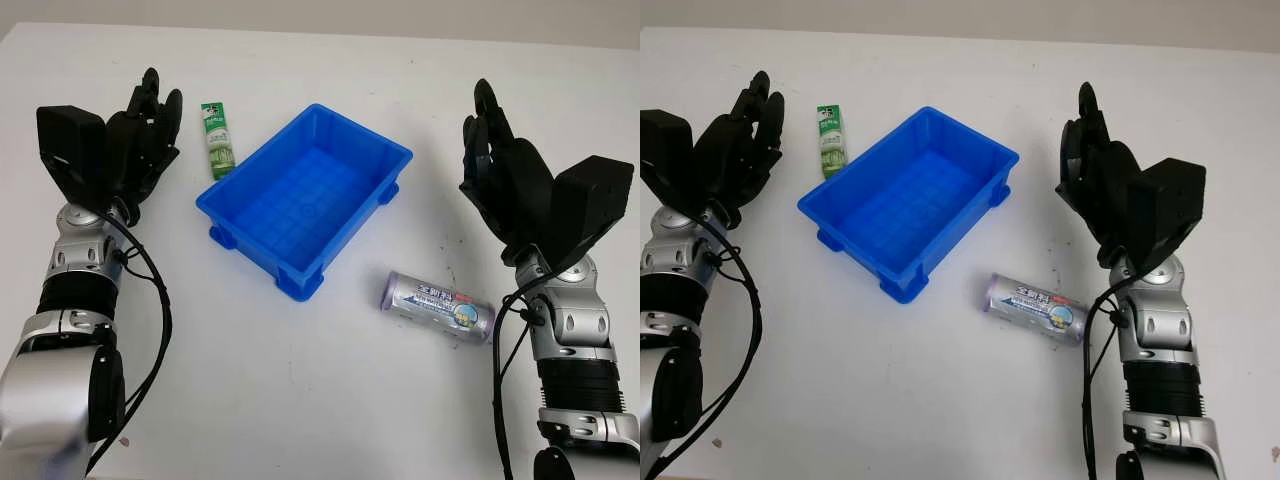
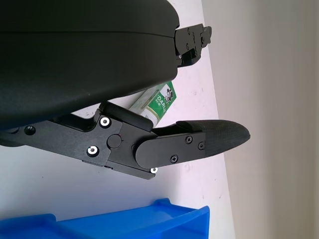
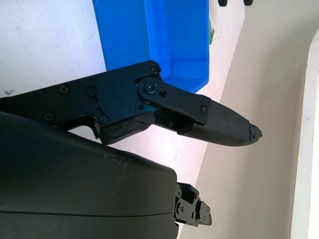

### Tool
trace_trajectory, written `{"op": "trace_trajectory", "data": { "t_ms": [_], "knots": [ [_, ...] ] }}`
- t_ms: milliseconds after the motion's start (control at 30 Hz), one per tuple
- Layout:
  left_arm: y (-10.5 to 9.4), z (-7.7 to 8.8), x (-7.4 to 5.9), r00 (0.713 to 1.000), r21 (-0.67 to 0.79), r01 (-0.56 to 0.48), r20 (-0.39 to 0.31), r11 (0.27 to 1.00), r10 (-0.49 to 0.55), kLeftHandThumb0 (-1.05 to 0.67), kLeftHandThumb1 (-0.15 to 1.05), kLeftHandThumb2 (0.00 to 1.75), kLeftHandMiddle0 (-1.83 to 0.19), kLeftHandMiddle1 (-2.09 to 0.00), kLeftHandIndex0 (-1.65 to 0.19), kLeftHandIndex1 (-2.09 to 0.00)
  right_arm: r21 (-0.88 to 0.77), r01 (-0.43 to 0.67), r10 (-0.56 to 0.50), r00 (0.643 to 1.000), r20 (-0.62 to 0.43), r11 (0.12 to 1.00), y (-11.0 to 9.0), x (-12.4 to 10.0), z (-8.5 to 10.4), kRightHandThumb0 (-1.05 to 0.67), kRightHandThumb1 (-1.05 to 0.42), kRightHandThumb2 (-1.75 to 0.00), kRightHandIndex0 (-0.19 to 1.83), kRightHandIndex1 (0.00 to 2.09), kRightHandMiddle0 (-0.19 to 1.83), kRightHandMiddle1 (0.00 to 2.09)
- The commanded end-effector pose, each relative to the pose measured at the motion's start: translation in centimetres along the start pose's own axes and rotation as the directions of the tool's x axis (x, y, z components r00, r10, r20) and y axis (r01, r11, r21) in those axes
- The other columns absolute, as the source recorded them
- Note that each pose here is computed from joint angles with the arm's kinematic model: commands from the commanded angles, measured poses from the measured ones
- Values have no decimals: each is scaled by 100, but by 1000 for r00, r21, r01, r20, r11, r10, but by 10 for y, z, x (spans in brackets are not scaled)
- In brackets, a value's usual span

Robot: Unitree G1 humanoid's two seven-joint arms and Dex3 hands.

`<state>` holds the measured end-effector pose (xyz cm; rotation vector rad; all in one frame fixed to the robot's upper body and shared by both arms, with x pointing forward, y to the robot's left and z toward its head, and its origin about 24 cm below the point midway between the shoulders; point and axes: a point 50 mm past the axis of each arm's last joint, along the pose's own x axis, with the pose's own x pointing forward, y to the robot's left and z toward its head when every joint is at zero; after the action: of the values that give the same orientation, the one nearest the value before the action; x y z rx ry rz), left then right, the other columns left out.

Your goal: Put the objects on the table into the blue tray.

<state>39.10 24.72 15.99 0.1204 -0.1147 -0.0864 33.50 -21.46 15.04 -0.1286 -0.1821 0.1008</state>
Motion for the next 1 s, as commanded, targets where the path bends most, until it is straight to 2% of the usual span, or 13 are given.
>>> {"op": "trace_trajectory", "data": {
  "t_ms": [0, 200, 300, 333, 400, 500, 533, 600, 733, 867, 967],
  "knots": [
    [0, -2, -1, 1000, -5, -6, -1, 1000, 6, -73, 105, 53, 19, 0, 19, 0, -11, 6, -6, 1000, 29, 1000, -3, 1, 8, -79, -105, -78, -19, 0, -19, 0],
    [-2, -3, -1, 1000, 3, 0, -1, 1000, 0, -73, 105, 53, 19, 0, 19, 0, -51, -4, 5, 1000, 16, 999, -6, 1, 13, -78, -105, -77, -19, 0, -19, 0],
    [-4, -3, 0, 1000, 8, 4, -3, 1000, -4, -73, 105, 53, 19, 0, 19, 0, -136, 20, -14, 999, 42, 991, -11, -5, 23, -76, -105, -73, -19, 0, -19, 0],
    [-4, -3, 0, 1000, 9, 5, -4, 1000, -5, -73, 105, 54, 19, 0, 19, 0, -208, 42, -31, 998, 57, 977, -13, -9, 32, -72, -105, -67, -19, 0, -19, 0],
    [-4, -4, -1, 1000, 10, 3, -4, 1000, -3, -73, 105, 54, 19, 0, 19, 0, -370, 91, -50, 992, 118, 924, -16, -22, 54, -70, -105, -44, -14, 3, -14, 4],
    [-5, -5, -1, 1000, 7, 2, -2, 1000, -2, -73, 105, 54, 19, 0, 19, -1, -462, 110, -40, 986, 159, 880, -15, -43, 77, -69, -103, -18, -10, 5, -9, 6],
    [-5, -5, -1, 1000, 7, 3, 1, 1000, -3, -73, 105, 53, 19, 0, 19, -1, -508, 110, -30, 986, 162, 854, -14, -53, 85, -66, -100, -13, -9, 6, -7, 7],
    [-6, -5, -1, 1000, -4, 5, 8, 1000, -5, -72, 105, 53, 19, 0, 19, -1, -665, 110, -2, 987, 160, 738, -7, -77, 102, -69, -95, -7, 5, 11, 5, 9],
    [-9, -5, 0, 1000, -16, 15, 14, 1000, -14, -72, 105, 53, 19, 0, 19, -2, -789, 104, 7, 991, 135, 605, 7, -106, 119, -62, -82, -3, 20, 13, 21, 8],
    [-11, -4, 1, 1000, -15, 27, 16, 1000, -26, -73, 105, 52, 19, -1, 19, -2, -861, 82, 22, 994, 108, 501, 18, -125, 127, -60, -79, -4, 23, 11, 25, 7],
    [-12, -2, 3, 1000, -20, 20, 22, 1000, -19, -71, 105, 53, 19, 0, 19, -1, -928, 71, 76, 991, 106, 367, 29, -134, 120, -72, -81, -5, 25, 10, 27, 7]
  ]
}}
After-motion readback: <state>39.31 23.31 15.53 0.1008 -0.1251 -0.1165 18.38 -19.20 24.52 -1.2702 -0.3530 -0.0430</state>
